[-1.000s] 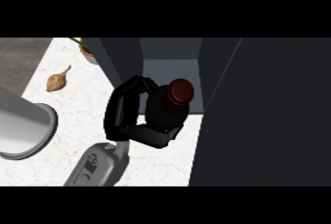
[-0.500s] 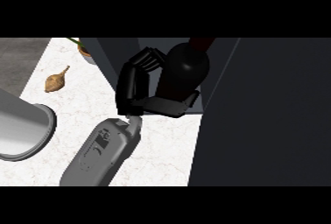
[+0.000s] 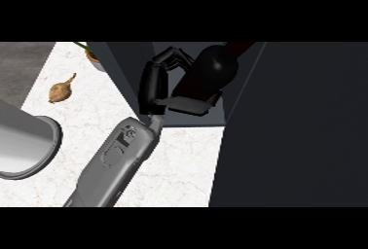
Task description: Pick up the wine, place it into the cabinet and close the cabinet
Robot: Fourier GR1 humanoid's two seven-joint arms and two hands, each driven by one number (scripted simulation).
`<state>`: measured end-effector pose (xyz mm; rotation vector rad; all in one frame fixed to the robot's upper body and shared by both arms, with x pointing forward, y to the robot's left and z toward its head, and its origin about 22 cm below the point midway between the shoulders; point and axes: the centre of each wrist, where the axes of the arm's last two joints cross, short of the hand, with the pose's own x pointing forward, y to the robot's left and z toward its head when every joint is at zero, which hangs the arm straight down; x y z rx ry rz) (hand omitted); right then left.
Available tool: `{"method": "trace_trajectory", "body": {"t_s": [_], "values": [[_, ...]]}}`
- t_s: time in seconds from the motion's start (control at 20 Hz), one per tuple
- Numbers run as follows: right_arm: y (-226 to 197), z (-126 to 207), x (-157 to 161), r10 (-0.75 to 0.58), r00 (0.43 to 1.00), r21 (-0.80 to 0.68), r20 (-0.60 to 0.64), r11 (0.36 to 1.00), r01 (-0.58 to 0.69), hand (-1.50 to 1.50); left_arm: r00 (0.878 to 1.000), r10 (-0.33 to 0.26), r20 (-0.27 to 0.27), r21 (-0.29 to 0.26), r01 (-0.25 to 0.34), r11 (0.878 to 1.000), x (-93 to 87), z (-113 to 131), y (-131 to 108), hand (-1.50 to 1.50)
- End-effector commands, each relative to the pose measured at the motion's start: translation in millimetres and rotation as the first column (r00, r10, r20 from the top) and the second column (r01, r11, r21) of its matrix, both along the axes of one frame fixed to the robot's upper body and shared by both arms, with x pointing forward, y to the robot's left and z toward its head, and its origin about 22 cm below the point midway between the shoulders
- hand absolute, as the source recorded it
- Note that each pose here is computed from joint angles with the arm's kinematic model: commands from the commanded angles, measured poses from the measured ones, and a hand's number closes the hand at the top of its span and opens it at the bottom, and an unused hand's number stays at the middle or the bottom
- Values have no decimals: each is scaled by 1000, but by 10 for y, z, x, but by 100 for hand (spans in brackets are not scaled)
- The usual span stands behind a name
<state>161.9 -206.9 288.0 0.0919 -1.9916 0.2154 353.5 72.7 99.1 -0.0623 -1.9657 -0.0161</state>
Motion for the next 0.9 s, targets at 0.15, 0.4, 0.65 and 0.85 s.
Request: {"method": "trace_trajectory", "body": {"t_s": [0.15,0.4,0.65,0.85], "values": [[-142,18,-258,78,997,-4,-16,997,-78,-150,999,37,10,47,-37,998,101,-87,-18,150],[-61,-112,-82,88,996,17,5,996,-88,-150,999,38,-7,55,-37,998,266,-365,74,150],[-118,-69,-223,94,996,11,-6,996,-93,-150,998,52,-23,40,-51,998,150,-461,-25,150],[-49,-86,-82,94,996,17,6,995,-94,-150,996,47,-74,64,-42,997,220,-558,-64,150]]}}
